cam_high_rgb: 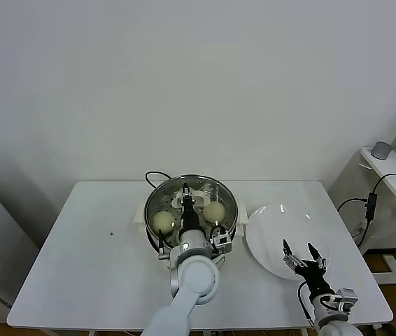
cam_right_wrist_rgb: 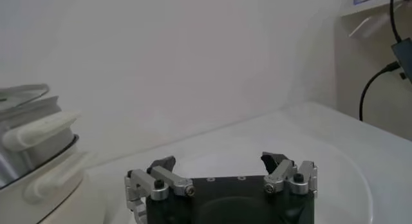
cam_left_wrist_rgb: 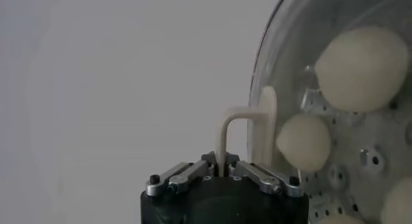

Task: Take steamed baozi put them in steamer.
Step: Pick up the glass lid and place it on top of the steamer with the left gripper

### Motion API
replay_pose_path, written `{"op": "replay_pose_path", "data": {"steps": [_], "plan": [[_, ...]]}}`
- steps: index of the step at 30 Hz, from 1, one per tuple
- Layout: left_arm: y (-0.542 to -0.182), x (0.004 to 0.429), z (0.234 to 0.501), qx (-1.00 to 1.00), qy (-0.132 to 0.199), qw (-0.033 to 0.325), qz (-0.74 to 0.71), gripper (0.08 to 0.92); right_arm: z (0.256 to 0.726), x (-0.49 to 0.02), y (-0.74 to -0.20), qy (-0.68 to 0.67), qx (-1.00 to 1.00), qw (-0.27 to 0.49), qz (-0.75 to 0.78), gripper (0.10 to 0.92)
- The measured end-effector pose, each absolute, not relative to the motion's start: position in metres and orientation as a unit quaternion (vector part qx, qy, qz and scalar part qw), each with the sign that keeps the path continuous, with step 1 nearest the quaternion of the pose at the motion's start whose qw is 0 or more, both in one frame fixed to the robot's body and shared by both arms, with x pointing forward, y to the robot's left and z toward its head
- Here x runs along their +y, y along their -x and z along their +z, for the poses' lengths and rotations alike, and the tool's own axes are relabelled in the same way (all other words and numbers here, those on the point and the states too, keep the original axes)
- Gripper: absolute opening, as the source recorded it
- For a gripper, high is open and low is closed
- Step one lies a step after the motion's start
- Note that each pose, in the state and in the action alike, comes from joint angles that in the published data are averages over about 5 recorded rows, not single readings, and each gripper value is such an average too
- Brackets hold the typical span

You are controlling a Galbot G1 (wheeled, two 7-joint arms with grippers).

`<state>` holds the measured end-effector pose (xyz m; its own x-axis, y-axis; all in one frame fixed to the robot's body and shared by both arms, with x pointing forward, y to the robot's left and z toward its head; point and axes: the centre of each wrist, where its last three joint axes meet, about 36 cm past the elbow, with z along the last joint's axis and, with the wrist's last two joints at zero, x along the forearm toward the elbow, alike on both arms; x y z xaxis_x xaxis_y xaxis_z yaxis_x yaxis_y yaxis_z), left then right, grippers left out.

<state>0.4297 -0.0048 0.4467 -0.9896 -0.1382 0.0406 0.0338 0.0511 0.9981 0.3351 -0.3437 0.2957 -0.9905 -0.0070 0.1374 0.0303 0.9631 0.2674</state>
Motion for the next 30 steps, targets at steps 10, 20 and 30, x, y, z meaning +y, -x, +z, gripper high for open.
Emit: {"op": "replay_pose_path", "data": {"steps": [10, 20, 30], "plan": [[-0.431, -0.006, 0.439, -0.716, -0.037, 0.063, -0.694, 0.130, 0.295, -0.342, -0.335, 0.006, -0.988, 0.069, -0.138, 0.823], [-0.428, -0.006, 0.436, -0.714, -0.040, 0.061, -0.696, 0.136, 0.295, -0.342, -0.334, 0.007, -0.988, 0.069, -0.137, 0.823], [-0.413, -0.007, 0.448, -0.730, -0.027, 0.059, -0.680, 0.377, 0.296, -0.341, -0.335, 0.007, -0.988, 0.068, -0.136, 0.823]]}}
